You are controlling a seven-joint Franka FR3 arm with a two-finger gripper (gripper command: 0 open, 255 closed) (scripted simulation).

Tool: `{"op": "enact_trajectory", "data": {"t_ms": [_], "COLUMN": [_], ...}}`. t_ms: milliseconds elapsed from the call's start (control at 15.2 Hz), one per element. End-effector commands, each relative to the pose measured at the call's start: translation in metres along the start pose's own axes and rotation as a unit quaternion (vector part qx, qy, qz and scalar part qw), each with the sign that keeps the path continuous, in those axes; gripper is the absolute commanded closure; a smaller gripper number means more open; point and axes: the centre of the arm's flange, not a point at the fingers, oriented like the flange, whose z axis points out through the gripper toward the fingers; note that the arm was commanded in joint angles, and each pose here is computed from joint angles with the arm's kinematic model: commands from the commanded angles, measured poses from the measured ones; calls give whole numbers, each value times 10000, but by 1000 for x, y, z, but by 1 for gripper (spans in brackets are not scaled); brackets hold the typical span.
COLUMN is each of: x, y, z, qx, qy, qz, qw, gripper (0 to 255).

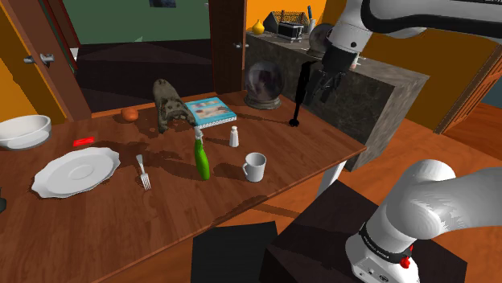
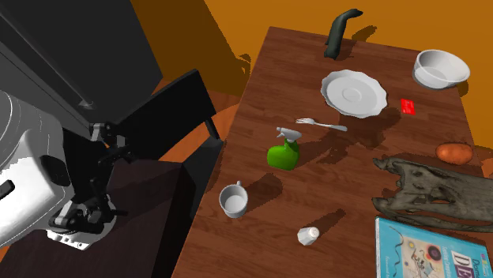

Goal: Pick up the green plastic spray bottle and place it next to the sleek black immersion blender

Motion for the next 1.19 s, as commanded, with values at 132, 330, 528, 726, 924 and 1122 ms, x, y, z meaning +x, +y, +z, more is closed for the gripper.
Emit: {"op": "enact_trajectory", "data": {"t_ms": [132,330,528,726,924,1122], "x": [6,15,26,37,50,64], "y": [-16,-41,-64,-87,-109,-131], "z": [20,51,81,112,143,173], "qx": [-59,-147,-235,-323,-411,-499], "qy": [98,244,390,536,682,828], "qz": [36,89,142,196,249,302], "qw": [9999,9996,9989,9978,9965,9949], "gripper": [0,0,0,0,0,0]}}
